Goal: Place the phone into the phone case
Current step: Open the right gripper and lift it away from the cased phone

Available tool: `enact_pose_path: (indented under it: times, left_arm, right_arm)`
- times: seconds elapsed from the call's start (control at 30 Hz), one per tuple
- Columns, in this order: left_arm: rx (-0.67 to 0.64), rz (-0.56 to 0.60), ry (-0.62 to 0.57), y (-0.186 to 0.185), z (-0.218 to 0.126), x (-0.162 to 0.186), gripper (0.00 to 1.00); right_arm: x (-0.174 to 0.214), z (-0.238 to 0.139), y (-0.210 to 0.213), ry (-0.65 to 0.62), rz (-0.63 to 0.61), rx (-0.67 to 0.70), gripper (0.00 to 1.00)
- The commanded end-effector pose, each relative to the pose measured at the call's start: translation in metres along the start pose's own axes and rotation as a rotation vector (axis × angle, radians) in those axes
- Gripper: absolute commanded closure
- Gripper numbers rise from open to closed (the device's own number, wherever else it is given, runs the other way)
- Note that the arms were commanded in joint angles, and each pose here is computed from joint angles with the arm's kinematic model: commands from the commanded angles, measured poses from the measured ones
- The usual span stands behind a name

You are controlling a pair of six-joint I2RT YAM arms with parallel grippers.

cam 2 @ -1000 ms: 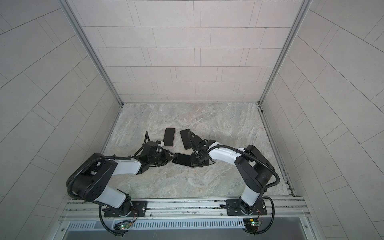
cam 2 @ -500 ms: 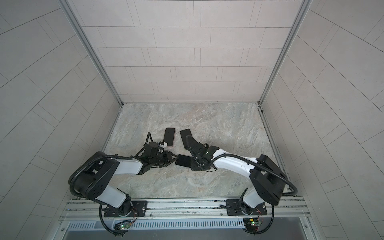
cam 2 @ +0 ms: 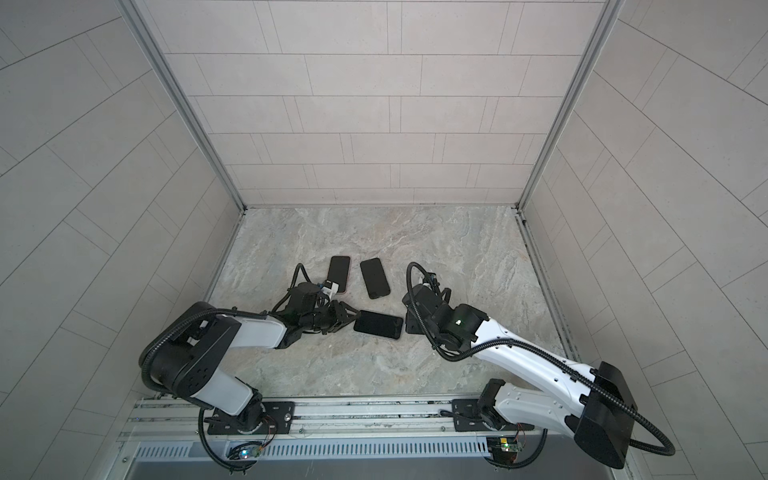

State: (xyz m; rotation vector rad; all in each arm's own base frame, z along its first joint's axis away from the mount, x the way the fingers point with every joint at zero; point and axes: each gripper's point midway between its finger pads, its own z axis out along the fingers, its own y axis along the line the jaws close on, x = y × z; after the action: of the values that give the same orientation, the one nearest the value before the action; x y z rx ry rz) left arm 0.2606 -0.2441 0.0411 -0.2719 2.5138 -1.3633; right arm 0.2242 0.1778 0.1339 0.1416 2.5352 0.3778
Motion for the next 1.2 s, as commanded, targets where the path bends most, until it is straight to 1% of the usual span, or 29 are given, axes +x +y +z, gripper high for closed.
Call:
enact_pose_path:
  times: [0.0,0.03,0.1,0.13,0.17,0.2,0.23,0.27,0.3,0.37,0.47,0.57,0.6,0.63,0.7,0.77,0.93,1.03,1.17]
  left_arm:
    - [0.050,0.056,-0.006,-0.014,-0.003,-0.001,0.62]
    - [0.046,0.062,-0.007,-0.013,-0.003,-0.001,0.62]
    - [0.041,0.065,-0.010,-0.011,-0.002,-0.001,0.62]
    - [0.040,0.064,-0.015,-0.010,-0.002,-0.002,0.62]
    - [0.042,0.060,-0.013,-0.010,-0.001,-0.003,0.62]
    - [0.041,0.056,-0.017,-0.010,0.000,-0.005,0.62]
    - [0.035,0.053,-0.022,-0.009,0.000,-0.006,0.62]
    - [0.028,0.050,-0.031,-0.008,0.000,-0.007,0.62]
    - [0.020,0.047,-0.034,-0.006,-0.001,-0.007,0.62]
    - [0.012,0.052,-0.033,-0.006,-0.003,-0.007,0.62]
    - [-0.029,0.056,-0.031,-0.001,-0.002,-0.007,0.62]
    - [-0.037,0.049,-0.026,0.002,-0.001,-0.006,0.62]
    - [-0.042,0.046,-0.029,0.004,-0.002,-0.006,0.62]
    - [-0.051,0.042,-0.032,0.005,-0.002,-0.007,0.62]
    - [-0.074,0.042,-0.029,0.008,-0.002,-0.007,0.62]
    - [-0.081,0.043,-0.024,0.008,-0.002,-0.007,0.62]
    - [-0.090,0.037,-0.016,0.011,0.000,-0.005,0.62]
    - [-0.090,0.035,-0.006,0.012,0.000,-0.002,0.62]
    - [-0.093,0.036,-0.004,0.012,0.001,-0.003,0.62]
  right_arm:
    - [-0.012,0.003,-0.005,-0.071,0.019,0.005,0.85]
    - [-0.013,0.001,-0.004,-0.071,0.008,-0.003,0.88]
    - [-0.013,-0.003,0.004,-0.087,-0.061,-0.059,0.88]
    - [-0.008,0.001,0.002,-0.094,-0.092,-0.074,0.88]
    - [-0.004,0.008,-0.004,-0.106,-0.094,-0.071,0.84]
    - [0.004,0.019,-0.013,-0.085,-0.033,-0.074,0.87]
    - [0.006,0.024,-0.010,-0.052,0.016,-0.143,0.90]
    - [0.006,0.026,-0.004,-0.036,0.034,-0.195,0.90]
    - [0.006,0.027,-0.003,-0.038,0.031,-0.203,0.90]
    - [0.006,0.032,-0.011,-0.040,0.030,-0.163,0.88]
    - [0.011,0.046,-0.007,-0.006,0.058,-0.192,0.87]
    - [0.019,0.056,0.003,0.081,0.029,-0.199,0.94]
    - [0.023,0.060,0.006,0.113,0.026,-0.205,0.94]
    - [0.028,0.064,0.009,0.140,0.024,-0.215,0.94]
    - [0.032,0.066,0.017,0.173,0.021,-0.248,0.88]
    - [0.032,0.067,0.013,0.180,0.021,-0.211,0.86]
    - [0.043,0.068,0.001,0.218,0.050,-0.139,0.86]
    - [0.059,0.072,0.009,0.266,0.079,-0.186,0.86]
    - [0.063,0.071,0.012,0.277,0.064,-0.183,0.86]
